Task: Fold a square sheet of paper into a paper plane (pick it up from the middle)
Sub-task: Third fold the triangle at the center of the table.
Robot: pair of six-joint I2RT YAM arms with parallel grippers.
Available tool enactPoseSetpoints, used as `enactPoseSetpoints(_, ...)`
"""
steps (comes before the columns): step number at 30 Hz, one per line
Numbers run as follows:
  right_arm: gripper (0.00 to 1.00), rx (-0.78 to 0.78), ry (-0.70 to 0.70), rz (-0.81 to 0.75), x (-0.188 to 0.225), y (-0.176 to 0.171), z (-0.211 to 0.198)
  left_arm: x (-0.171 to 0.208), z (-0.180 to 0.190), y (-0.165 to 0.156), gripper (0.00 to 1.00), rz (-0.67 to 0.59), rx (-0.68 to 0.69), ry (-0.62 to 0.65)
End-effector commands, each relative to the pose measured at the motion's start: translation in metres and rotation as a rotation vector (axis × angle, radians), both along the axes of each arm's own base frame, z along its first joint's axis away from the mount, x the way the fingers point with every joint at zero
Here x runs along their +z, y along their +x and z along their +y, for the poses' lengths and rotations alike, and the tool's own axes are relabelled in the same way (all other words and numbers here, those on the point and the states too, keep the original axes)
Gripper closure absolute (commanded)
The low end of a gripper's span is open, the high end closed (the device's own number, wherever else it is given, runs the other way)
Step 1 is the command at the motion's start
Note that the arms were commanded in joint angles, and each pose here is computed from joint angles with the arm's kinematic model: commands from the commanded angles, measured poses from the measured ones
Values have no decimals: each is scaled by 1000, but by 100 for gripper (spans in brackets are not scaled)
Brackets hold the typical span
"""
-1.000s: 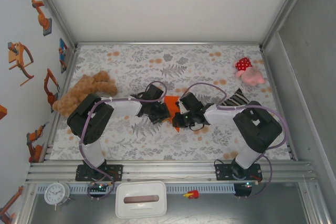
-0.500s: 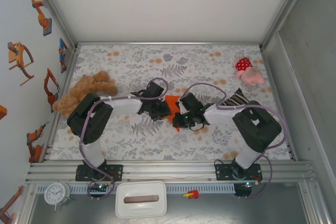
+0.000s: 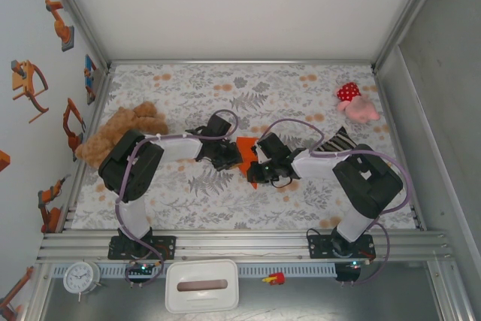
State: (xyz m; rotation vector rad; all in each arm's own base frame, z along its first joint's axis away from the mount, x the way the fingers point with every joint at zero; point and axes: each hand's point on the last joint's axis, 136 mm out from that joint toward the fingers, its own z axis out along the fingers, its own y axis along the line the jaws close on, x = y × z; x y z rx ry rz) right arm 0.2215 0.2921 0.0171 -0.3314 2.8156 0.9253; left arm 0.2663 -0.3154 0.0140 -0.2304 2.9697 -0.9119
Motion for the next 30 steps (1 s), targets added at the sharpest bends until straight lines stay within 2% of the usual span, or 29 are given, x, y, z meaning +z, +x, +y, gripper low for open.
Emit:
enactPoseSetpoints(1, 100, -12, -69, 34, -15, -9, -12, -10, 9, 6, 86, 8, -2, 49)
enactPoseSetpoints(11, 100, 1, -55, 51, -10, -26, -22, -41, 32, -6, 87, 102, 25, 180)
enactPoseSetpoints(21, 100, 48, -45, 105, -5, -62, -43, -43, 33, -7, 87, 109, 23, 182)
enactPoseSetpoints(24, 100, 47, -42, 49, 13, -55, -42, -42, 31, -6, 87, 105, 17, 172)
enactPoseSetpoints(30, 100, 32, 55, -108, 65, -25, -22, -41, 28, -6, 87, 104, 14, 160)
